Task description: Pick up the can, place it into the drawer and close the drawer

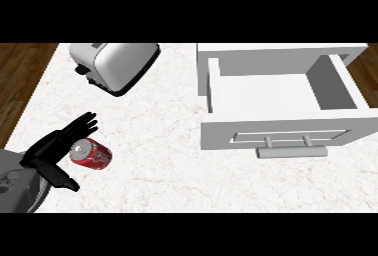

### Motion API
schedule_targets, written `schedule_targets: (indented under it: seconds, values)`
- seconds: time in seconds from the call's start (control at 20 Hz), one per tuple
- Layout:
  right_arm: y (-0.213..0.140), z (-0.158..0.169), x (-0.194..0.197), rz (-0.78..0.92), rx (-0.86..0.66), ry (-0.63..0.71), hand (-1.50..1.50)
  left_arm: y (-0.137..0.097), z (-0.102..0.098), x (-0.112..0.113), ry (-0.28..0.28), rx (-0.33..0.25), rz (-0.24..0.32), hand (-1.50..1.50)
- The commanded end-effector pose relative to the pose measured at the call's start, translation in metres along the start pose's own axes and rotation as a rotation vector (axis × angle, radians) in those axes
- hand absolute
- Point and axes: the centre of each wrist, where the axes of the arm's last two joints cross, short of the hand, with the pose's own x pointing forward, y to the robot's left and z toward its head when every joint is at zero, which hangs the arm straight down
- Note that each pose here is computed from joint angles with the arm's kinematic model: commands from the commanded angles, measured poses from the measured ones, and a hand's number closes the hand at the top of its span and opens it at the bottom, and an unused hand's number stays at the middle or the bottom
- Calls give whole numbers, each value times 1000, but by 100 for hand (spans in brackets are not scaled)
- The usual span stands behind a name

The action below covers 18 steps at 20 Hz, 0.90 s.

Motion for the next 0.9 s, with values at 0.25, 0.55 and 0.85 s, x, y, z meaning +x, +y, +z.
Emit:
schedule_targets:
  seconds: [0.25,0.55,0.85]
  values:
    - [12,11,3,-42,-2,7,-150,-2,-1,-30,0,-3,110,-150]
    - [1,9,15,-7,2,7,-150,0,4,-39,1,-13,176,-150]
    - [1,6,3,-12,27,34,-150,-10,-13,-41,17,-76,234,150]
